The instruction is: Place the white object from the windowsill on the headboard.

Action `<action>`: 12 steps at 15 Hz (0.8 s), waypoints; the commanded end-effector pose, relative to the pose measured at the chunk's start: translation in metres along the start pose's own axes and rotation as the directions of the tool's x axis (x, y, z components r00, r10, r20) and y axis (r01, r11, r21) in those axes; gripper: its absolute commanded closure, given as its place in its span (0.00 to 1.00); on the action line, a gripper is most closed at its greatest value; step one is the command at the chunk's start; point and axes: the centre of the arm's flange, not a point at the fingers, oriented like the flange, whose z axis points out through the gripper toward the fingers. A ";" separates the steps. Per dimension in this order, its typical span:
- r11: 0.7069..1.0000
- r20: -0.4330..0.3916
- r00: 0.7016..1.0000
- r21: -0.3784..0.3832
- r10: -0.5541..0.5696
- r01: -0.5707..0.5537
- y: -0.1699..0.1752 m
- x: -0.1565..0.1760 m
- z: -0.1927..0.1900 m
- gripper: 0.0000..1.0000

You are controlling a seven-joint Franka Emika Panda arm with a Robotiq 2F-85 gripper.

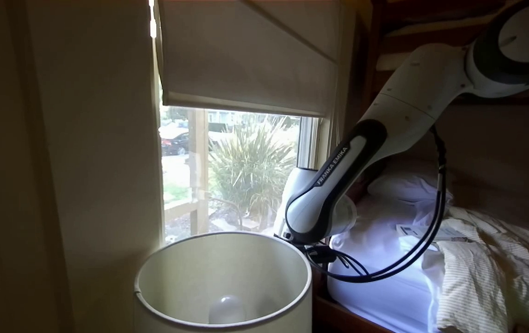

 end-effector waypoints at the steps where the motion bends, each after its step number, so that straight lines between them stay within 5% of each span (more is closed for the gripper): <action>1: 1.000 0.000 1.000 0.000 0.002 -0.002 0.000 0.000 0.000 0.00; 9: 0.954 0.192 0.959 0.257 -0.208 0.155 0.012 0.034 0.007 0.00; 12: 0.964 0.185 0.965 0.223 -0.186 0.143 0.016 0.026 0.001 0.00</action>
